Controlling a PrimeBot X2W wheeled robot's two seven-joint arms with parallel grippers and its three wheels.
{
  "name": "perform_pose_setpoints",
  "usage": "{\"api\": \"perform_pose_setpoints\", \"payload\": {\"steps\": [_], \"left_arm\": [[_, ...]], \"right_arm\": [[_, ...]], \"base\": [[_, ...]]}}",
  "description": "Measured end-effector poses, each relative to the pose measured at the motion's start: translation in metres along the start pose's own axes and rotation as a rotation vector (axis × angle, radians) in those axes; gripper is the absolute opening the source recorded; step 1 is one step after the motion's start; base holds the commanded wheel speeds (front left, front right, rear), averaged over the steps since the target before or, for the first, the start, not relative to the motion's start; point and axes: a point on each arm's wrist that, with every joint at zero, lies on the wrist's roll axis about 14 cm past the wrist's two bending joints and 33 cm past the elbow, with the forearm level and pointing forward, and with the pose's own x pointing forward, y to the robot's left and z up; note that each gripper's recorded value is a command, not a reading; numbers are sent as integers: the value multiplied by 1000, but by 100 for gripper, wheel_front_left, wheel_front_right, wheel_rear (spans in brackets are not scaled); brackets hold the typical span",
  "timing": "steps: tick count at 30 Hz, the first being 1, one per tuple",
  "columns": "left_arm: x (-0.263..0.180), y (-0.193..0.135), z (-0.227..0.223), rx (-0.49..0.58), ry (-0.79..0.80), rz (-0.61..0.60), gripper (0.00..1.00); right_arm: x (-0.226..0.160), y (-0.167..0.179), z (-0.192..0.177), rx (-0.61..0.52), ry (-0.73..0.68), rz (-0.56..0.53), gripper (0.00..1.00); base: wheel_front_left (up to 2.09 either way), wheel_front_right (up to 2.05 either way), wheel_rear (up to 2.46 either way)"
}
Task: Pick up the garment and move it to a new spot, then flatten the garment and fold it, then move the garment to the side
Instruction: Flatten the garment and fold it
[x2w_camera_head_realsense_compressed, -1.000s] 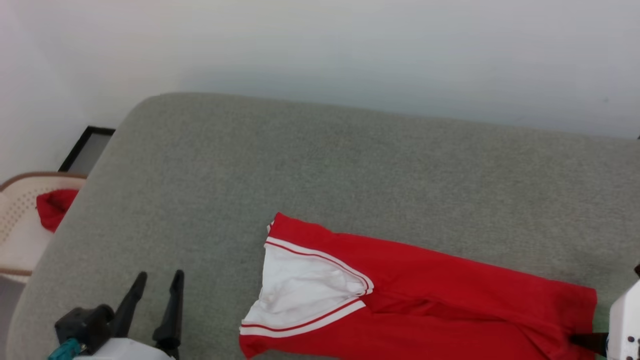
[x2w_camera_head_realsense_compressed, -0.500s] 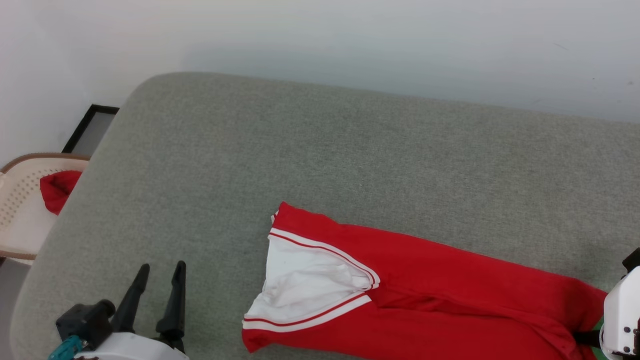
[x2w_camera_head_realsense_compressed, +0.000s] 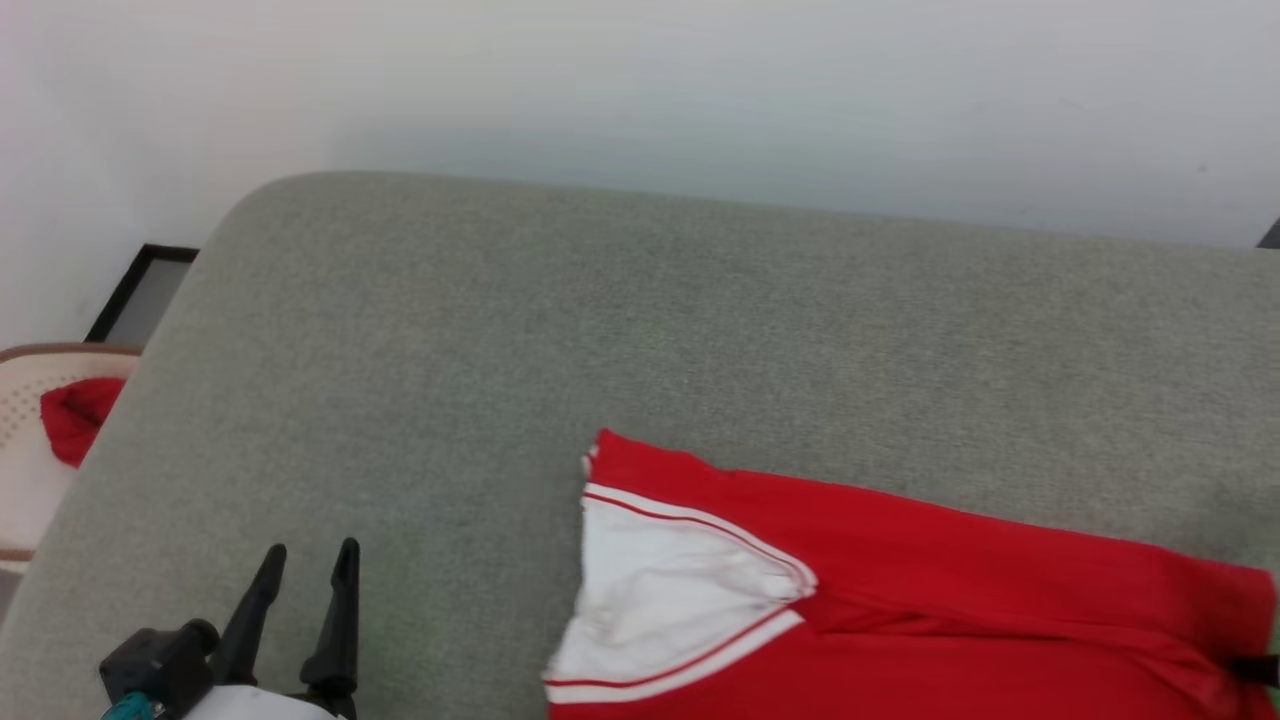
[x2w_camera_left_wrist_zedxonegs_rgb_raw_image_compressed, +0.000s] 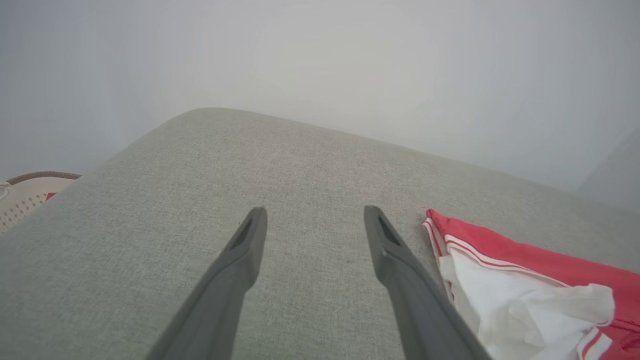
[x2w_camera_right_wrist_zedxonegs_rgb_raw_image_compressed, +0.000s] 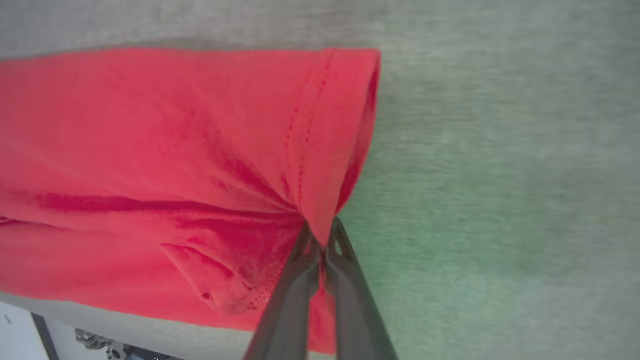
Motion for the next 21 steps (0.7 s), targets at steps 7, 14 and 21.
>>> {"api": "perform_pose_setpoints", "payload": {"steps": [7,14,21], "left_arm": [[2,-7,-3,1,7,-28,100],[-1,-13,-7,1,19,-50,100],[-7,-18,-1,8,-3,-68,100]], "right_arm": [[-20,-40,2,38,-37,-95,0],[-37,-20,8,-14,-83,-33,0],[-57,50,3,-95,-135,198,0]], "base": [[0,0,0],[0,0,0],[0,0,0]]}}
